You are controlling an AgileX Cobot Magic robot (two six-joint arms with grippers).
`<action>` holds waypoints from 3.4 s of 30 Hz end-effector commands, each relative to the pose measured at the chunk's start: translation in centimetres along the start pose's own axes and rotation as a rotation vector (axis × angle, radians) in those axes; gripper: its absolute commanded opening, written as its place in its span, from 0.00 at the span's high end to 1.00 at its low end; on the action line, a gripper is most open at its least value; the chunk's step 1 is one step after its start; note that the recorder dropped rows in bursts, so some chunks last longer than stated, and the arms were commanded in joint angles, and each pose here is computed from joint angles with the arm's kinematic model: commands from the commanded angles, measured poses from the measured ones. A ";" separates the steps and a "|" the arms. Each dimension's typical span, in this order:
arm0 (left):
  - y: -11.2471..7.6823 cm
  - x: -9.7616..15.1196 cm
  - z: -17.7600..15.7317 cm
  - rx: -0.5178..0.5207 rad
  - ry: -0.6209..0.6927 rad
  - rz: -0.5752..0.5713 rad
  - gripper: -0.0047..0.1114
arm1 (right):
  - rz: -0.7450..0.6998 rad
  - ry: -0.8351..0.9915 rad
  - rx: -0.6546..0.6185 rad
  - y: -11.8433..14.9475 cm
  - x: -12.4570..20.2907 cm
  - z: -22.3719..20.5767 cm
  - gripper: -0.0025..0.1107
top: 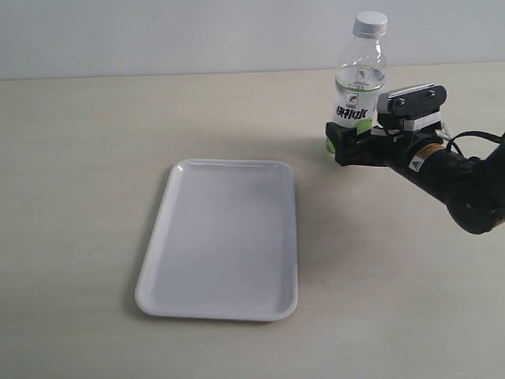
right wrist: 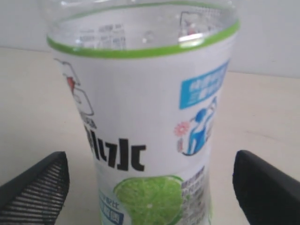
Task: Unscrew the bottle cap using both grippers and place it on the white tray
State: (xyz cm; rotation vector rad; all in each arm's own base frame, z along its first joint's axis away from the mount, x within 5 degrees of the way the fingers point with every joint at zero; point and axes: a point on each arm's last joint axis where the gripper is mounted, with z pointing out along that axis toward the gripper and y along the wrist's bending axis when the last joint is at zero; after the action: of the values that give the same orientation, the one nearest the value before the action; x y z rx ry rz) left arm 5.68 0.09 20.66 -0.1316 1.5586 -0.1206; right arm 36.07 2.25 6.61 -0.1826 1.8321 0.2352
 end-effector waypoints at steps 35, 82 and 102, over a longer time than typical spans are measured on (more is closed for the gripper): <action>0.0 0.0 0.0 -0.003 -0.005 0.005 0.96 | 0.068 0.044 -0.010 0.0 1.6 2.1 0.98; -0.4 -1.2 -0.1 0.054 -0.136 -0.154 0.96 | -0.125 -0.072 0.003 0.7 -0.9 -1.2 0.98; -3.1 -7.8 4.8 0.242 -0.159 -0.167 0.96 | -0.141 -0.056 -0.012 0.7 -1.1 -0.7 0.98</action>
State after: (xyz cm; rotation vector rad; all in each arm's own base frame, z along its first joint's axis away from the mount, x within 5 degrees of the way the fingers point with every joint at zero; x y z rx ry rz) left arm 8.19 -1.44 26.89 -0.1374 1.2903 -0.4678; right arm 35.08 2.68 6.95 -0.3060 1.8202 0.1464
